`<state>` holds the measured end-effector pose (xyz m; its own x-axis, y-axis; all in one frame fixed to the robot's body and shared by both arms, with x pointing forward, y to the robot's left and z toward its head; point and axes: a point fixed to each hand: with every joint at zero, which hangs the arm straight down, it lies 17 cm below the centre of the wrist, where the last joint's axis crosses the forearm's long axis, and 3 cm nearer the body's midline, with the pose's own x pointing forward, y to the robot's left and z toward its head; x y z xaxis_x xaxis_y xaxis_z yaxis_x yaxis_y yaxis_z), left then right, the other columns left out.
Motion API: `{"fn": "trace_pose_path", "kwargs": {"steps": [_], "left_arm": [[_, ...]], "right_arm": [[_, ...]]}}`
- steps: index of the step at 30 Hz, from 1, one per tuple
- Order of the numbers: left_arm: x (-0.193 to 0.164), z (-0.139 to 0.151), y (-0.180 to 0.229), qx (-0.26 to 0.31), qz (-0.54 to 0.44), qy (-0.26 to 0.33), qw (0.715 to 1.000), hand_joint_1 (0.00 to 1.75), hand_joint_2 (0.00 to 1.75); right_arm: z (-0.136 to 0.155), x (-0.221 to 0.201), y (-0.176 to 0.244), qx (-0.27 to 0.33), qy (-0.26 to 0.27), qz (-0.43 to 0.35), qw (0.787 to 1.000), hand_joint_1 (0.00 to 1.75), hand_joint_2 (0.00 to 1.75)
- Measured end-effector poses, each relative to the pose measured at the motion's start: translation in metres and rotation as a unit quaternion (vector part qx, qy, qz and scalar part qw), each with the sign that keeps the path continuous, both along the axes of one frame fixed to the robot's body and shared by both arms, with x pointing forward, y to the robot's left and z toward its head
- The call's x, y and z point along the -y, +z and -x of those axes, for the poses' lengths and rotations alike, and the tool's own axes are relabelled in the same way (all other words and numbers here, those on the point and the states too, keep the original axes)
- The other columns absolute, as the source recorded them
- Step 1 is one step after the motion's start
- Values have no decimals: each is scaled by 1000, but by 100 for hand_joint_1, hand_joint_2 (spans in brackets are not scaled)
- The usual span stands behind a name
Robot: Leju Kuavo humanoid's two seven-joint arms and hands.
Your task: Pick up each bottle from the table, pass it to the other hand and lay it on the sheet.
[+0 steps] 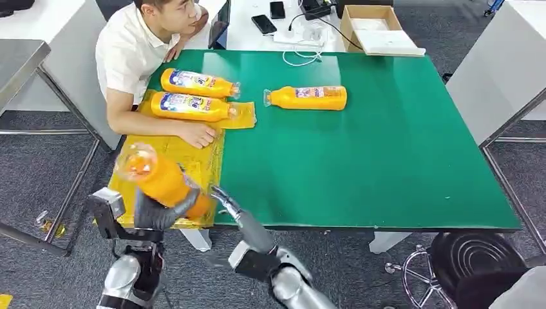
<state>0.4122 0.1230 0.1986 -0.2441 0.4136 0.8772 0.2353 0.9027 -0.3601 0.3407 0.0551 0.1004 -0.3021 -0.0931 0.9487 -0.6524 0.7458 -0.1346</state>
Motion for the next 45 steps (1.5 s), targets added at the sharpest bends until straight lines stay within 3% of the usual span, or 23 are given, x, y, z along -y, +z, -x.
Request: {"fn": "trace_pose_path", "kwargs": {"steps": [8,12,15,24,31,35,39,43,45], "left_arm": [[-16,-13,-17,-29,14,0,999,175,175],[-31,-21,-16,2,-83,68,994,175,175],[-32,-27,-8,50,-205,119,970,175,175],[-19,-35,-11,78,-299,126,943,175,175],[4,-70,-61,106,-546,119,822,175,175],[4,-92,-108,63,-629,73,771,175,175],[-3,-108,-123,43,-668,59,741,175,175],[-26,-124,-147,-4,-738,56,672,175,175],[-37,-133,-150,-28,-752,54,656,168,175]], "right_arm": [[24,1,49,34,22,-71,997,0,0],[30,6,57,53,13,-74,996,0,0],[32,9,59,58,11,-77,995,0,0],[34,11,63,62,11,-83,995,0,0],[41,5,64,60,35,-86,994,0,0],[43,2,66,61,41,-87,993,0,0],[43,1,67,63,42,-87,993,0,0],[45,-2,68,61,52,-88,993,0,0],[46,-5,68,61,57,-87,993,0,0]]}}
